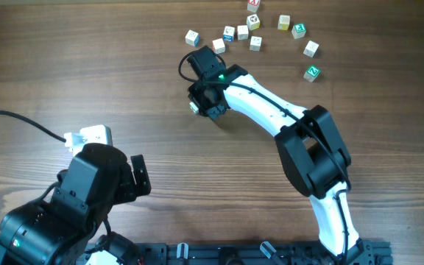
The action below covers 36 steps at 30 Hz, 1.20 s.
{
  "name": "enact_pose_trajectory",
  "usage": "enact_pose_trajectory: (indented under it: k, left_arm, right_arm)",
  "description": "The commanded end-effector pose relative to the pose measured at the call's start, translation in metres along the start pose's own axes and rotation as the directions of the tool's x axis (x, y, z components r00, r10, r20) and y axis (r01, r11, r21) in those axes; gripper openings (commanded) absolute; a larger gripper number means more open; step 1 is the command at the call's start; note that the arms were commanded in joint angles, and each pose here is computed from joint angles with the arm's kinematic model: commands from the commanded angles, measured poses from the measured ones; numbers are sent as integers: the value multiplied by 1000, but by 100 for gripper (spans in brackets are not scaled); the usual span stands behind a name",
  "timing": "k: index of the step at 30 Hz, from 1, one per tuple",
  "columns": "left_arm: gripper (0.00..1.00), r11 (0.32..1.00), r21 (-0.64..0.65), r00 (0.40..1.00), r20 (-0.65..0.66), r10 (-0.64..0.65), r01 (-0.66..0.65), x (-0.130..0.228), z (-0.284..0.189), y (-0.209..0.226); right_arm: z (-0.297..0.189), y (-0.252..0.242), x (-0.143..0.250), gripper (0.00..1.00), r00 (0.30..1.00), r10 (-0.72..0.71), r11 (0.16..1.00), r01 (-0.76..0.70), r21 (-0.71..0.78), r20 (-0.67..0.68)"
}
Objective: Form a horizontal line
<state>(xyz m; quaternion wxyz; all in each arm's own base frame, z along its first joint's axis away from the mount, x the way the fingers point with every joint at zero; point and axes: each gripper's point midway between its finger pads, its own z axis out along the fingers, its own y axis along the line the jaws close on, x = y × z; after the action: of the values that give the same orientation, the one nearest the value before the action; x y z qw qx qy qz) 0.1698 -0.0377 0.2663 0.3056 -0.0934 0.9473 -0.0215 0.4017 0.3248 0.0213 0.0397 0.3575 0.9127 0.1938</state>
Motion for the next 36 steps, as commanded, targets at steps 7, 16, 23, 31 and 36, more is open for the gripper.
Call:
enact_pose_trajectory:
  k: [7, 16, 23, 31, 36]
  left_arm:
    - [100, 1000, 1, 1000, -2, -22, 22, 1, 1, 0]
    - [100, 1000, 1, 1000, -2, -22, 22, 1, 1, 0]
    - [100, 1000, 1, 1000, -2, -22, 22, 1, 1, 0]
    - [100, 1000, 1, 1000, -2, -22, 22, 1, 1, 0]
    - [100, 1000, 1, 1000, -2, -22, 22, 1, 1, 0]
  right_arm:
    - [-38, 51, -8, 16, 925, -372, 925, 377, -50, 77]
    - [-19, 45, -35, 16, 921, -345, 937, 348, 17, 183]
    - [-3, 30, -38, 16, 927, -339, 941, 332, 69, 162]
    - [1, 8, -34, 15, 905, -414, 905, 397, 152, 99]
    - [1, 6, -29, 14, 861, -506, 856, 493, 155, 55]
